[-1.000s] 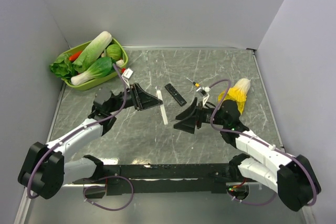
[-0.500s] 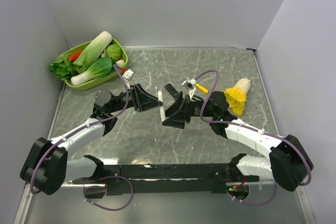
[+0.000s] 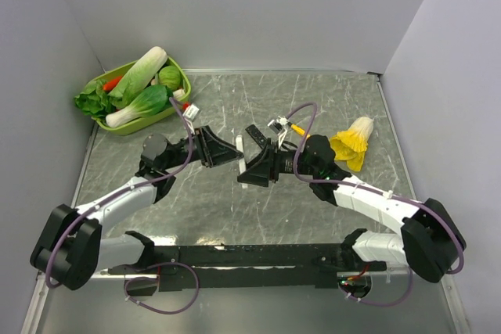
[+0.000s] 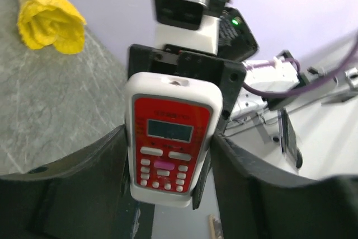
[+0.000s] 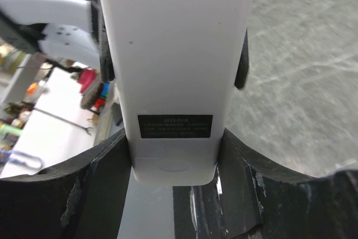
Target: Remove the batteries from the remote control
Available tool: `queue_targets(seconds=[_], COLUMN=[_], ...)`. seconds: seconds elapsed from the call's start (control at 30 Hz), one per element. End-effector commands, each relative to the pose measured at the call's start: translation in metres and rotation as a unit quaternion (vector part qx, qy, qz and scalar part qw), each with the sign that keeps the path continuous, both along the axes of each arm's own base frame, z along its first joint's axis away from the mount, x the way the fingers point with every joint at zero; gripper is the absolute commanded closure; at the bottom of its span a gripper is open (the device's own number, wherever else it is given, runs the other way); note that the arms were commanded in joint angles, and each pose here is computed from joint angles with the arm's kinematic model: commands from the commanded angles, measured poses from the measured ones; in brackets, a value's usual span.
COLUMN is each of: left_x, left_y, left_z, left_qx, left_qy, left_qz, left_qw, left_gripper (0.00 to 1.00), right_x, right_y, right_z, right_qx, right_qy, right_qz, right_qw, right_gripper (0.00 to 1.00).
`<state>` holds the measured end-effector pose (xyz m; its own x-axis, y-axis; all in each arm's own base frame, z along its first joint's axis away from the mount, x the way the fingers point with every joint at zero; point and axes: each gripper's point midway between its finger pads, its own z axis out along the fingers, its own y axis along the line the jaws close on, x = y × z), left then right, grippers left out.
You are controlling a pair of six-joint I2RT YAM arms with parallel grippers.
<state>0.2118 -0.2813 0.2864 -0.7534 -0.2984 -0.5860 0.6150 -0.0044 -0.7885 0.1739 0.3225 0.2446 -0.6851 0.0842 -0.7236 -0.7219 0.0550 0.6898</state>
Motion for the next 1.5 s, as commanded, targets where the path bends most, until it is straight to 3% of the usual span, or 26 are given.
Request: queue_targets(seconds=[0.0, 0.03, 0.07, 0.13, 0.3, 0.5, 0.57, 0.67, 0.7, 0.77, 0.8, 0.87, 0.93, 1.0, 1.07, 1.3, 1.47], left_x=[0.024, 0.035, 0.037, 0.041, 0.059, 0.076, 0.078, 0.078, 0.076, 0.075, 0.074, 0.070, 0.068, 0.072, 0.076, 0.061, 0.046], left_y=[0.011, 0.015, 0.016, 0.015, 0.014, 0.013, 0.012, 0.012, 0.011, 0.010, 0.010, 0.007, 0.007, 0.014, 0.028, 0.047, 0.051], left_z=[0.000, -0.002, -0.018, -0.021, -0.047, -0.066, -0.065, -0.071, -0.076, -0.082, -0.086, -0.087, -0.086, -0.080, -0.075, -0.039, -0.013], left_qx=[0.028, 0.044, 0.075, 0.090, 0.136, 0.167, 0.169, 0.181, 0.185, 0.189, 0.190, 0.185, 0.175, 0.162, 0.134, 0.049, 0.012], left_qy=[0.021, 0.009, 0.039, 0.035, 0.092, 0.127, 0.124, 0.127, 0.135, 0.144, 0.153, 0.156, 0.156, 0.148, 0.137, 0.071, 0.024], left_qz=[0.076, 0.113, 0.119, 0.121, 0.143, 0.164, 0.162, 0.157, 0.151, 0.146, 0.141, 0.124, 0.115, 0.120, 0.125, 0.109, 0.108], left_qw=[0.997, 0.993, 0.989, 0.988, 0.976, 0.964, 0.964, 0.963, 0.962, 0.960, 0.960, 0.962, 0.965, 0.968, 0.974, 0.990, 0.994], left_gripper=[0.28, 0.19, 0.17, 0.14, 0.13, 0.21, 0.30, 0.53, 0.66, 0.77, 0.86, 0.92, 0.99, 0.99, 0.99, 0.99, 0.99], right_x=[0.023, 0.026, 0.033, 0.038, 0.055, 0.056, 0.055, 0.059, 0.059, 0.062, 0.064, 0.067, 0.066, 0.063, 0.053, 0.039, 0.035], right_y=[-0.007, -0.008, -0.010, -0.010, -0.010, -0.005, -0.003, -0.003, -0.003, -0.003, -0.004, -0.004, -0.006, -0.006, -0.008, -0.023, -0.019], right_z=[0.003, 0.000, -0.010, -0.023, -0.039, -0.044, -0.049, -0.053, -0.053, -0.052, -0.052, -0.054, -0.051, -0.045, -0.039, -0.016, -0.017], right_qx=[-0.042, -0.056, -0.085, -0.128, -0.208, -0.244, -0.265, -0.280, -0.281, -0.284, -0.288, -0.300, -0.294, -0.271, -0.245, -0.099, -0.081], right_qy=[-0.042, -0.054, -0.038, -0.049, -0.066, -0.082, -0.079, -0.078, -0.081, -0.091, -0.092, -0.088, -0.088, -0.080, -0.064, 0.002, 0.028], right_qz=[-0.071, -0.078, -0.094, -0.097, -0.136, -0.149, -0.149, -0.158, -0.157, -0.159, -0.162, -0.166, -0.167, -0.153, -0.134, -0.054, -0.027], right_qw=[0.996, 0.994, 0.991, 0.986, 0.966, 0.955, 0.949, 0.944, 0.943, 0.941, 0.939, 0.935, 0.937, 0.947, 0.958, 0.994, 0.996], right_gripper=[0.72, 0.73, 0.73, 0.76, 0.79, 0.80, 0.80, 0.77, 0.75, 0.73, 0.68, 0.62, 0.48, 0.17, 0.00, 0.01, 0.04])
